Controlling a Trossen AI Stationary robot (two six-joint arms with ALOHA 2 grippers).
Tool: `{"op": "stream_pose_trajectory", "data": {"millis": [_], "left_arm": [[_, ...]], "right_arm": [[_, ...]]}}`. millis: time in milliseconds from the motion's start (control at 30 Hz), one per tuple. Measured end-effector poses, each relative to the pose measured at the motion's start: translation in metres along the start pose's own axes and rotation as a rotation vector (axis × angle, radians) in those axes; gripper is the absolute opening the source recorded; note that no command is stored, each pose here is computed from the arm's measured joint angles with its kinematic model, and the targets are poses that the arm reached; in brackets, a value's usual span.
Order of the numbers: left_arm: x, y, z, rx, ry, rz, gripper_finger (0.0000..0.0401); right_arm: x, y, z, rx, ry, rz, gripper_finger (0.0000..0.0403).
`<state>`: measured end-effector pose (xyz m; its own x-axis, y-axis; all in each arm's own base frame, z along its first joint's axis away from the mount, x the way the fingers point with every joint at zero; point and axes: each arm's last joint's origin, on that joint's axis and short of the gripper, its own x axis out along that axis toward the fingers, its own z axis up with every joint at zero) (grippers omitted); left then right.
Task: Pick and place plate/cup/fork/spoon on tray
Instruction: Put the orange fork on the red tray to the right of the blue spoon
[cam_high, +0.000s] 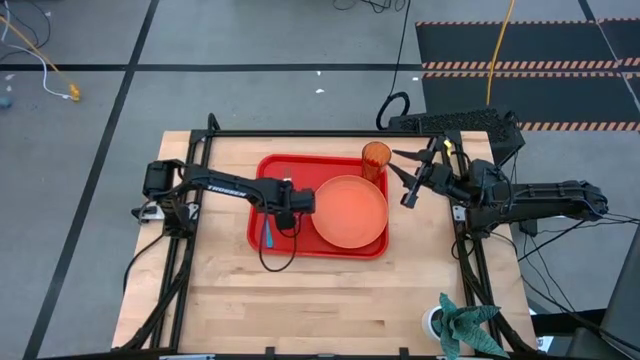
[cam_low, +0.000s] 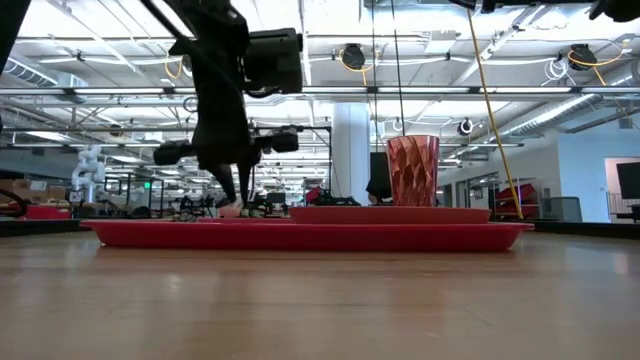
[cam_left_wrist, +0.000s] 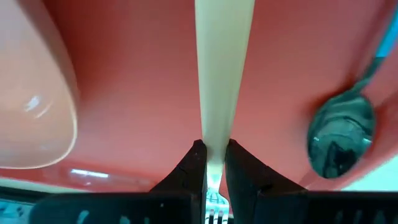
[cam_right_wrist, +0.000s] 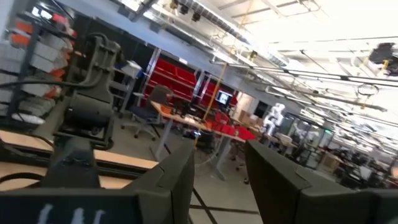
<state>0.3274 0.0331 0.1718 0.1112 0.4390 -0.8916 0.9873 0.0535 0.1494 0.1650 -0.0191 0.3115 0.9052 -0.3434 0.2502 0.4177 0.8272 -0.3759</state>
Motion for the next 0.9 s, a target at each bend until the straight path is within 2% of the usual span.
{"op": "stream_pose_trajectory", "data": {"millis": [233,567,767,900], "left_arm": [[0.013,-0.006,0.006,0.026,0.008,0.033,0.0035],[0.026,-0.019,0.013,0.150,0.003,0.013,0.0035],[0.026,-0.019,0.013,0.130,-0.023,0.013,0.0036],[0.026,-0.019,0.015,0.109,-0.058,0.015,0.0096]], "right_arm": [[0.000,0.000,0.000,-0.012,0.000,-0.002,0.0137],[0.000,0.000,0.001,-0.010,-0.006,-0.004,0.0137],[0.000,0.000,0.001,-0.010,-0.006,-0.004,0.0137],[0.000,0.000,0.001,-0.010,-0.006,-0.003,0.0137]]}}
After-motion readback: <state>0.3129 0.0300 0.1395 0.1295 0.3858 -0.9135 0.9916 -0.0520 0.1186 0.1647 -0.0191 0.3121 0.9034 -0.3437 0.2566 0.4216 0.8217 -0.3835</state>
